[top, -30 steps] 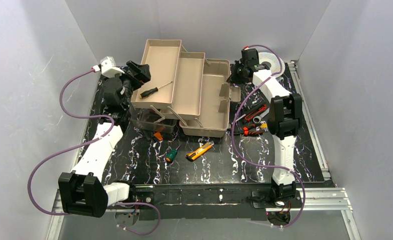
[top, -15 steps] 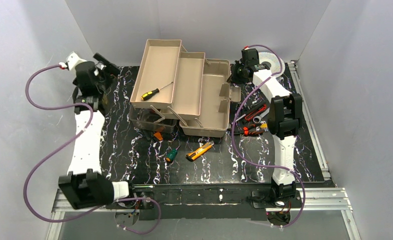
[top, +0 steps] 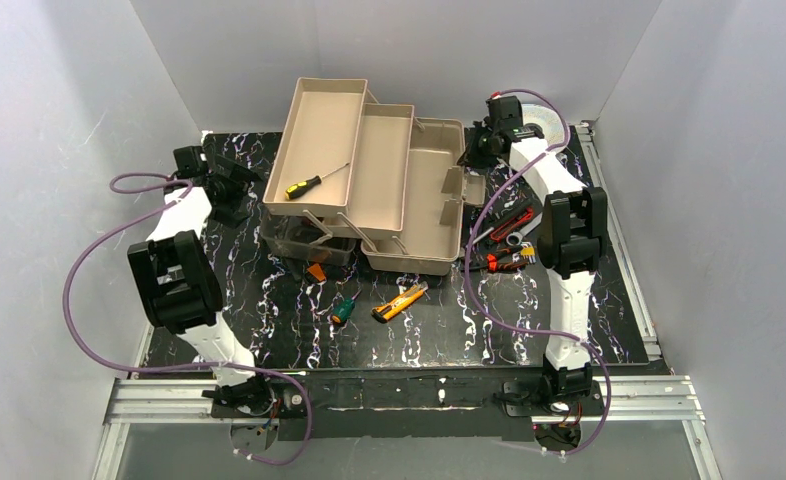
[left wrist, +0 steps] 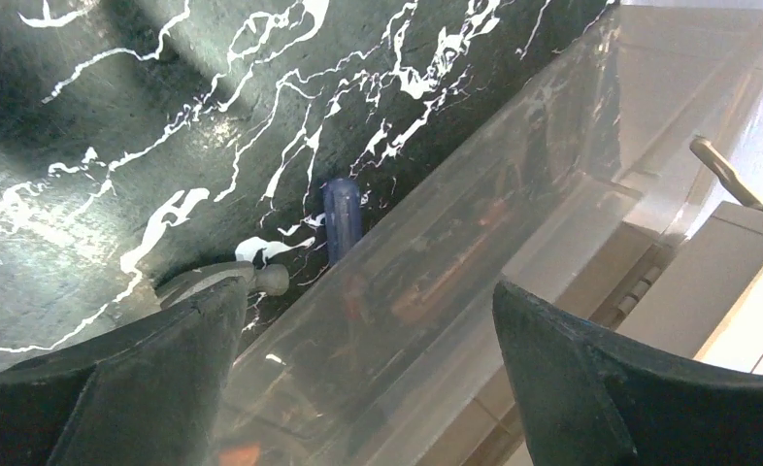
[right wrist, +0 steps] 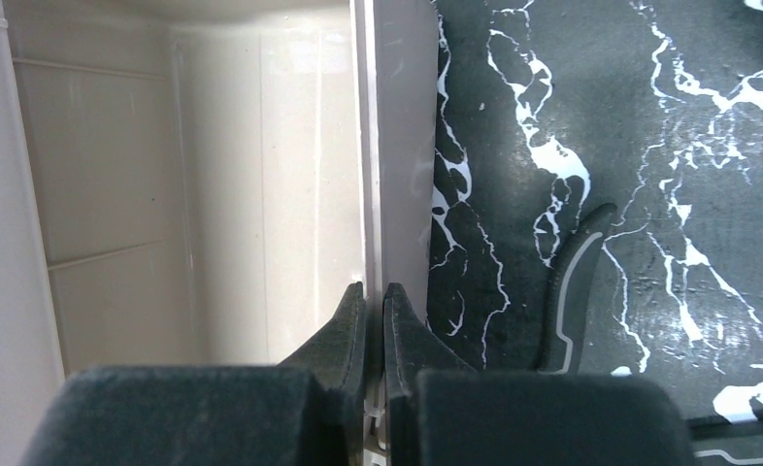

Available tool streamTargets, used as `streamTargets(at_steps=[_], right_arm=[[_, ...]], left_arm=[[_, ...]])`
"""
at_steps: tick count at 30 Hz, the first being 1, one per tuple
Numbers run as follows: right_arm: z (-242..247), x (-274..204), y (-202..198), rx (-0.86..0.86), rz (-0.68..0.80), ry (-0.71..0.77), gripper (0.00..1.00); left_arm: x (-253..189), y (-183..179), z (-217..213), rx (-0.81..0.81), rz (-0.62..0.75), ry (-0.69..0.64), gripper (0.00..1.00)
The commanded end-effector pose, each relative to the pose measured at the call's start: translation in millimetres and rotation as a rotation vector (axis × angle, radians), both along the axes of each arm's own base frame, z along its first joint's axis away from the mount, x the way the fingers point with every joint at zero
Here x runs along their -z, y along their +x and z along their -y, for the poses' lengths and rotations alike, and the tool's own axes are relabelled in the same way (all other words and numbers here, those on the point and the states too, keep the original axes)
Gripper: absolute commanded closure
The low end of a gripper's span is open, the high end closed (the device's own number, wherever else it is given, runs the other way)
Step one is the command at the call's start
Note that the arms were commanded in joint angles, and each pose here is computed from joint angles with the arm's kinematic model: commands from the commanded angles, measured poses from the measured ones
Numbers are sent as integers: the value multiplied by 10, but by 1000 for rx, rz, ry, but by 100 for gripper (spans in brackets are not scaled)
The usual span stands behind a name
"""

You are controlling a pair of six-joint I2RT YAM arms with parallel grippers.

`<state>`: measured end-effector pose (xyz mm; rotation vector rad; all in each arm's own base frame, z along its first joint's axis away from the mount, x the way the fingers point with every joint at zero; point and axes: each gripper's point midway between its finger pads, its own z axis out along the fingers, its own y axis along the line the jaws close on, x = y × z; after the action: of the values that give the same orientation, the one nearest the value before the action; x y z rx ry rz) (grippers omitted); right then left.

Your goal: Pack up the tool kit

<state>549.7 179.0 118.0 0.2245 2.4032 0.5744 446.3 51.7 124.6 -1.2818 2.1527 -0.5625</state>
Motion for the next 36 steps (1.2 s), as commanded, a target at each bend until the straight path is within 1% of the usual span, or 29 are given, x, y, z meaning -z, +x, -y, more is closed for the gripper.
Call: streamTargets(at_steps=[1,5,7,8,10,11,14,15,16,17,18,21,25,29,31,32,34,36], right_arm=[[347,-802,231,65,167,30,99],[406,-815,269,56,163,36,99],[400,-830,282,26,167,51,99],[378,-838,285,4,167,64,99],[304,-844,277,-24,161,101,99],[291,-841,277,-27,160,108,99],[277,-852,276,-35,161,113,99],[268,-856,278,-37,160,118,99],[254,-862,279,-39,160,123,99],[248,-862,279,-39,160,126,99],[246,-857,284,-36,158,129,99],[237,-852,287,-32,153,138,99],[247,-868,284,-26,156,137,99],[245,-873,275,-21,156,141,99],[245,-880,271,-21,156,142,99],[246,-884,269,-20,156,143,99],[244,-883,261,-21,155,144,99],[243,-888,256,-21,155,146,99]], left_arm=[[-52,80,149,-4,0,-118,2],[172,49,234,-14,-57,-135,2],[248,44,261,-26,-78,-133,3],[289,68,296,-31,-89,-136,4],[373,187,367,-43,-113,-146,14],[390,265,416,-35,-124,-143,15],[476,479,542,1,-177,-71,14],[524,502,579,9,-205,-61,16],[616,511,587,-15,-262,-51,21],[735,496,641,-3,-311,-58,21],[783,532,720,11,-331,-53,19],[877,514,786,9,-363,-36,19],[997,479,850,4,-397,-44,24],[1123,430,961,34,-431,-57,39],[1177,376,1005,36,-449,-69,42],[1201,349,1035,39,-457,-75,46],[1230,297,1082,46,-465,-102,60],[1242,236,1114,49,-470,-124,81]])
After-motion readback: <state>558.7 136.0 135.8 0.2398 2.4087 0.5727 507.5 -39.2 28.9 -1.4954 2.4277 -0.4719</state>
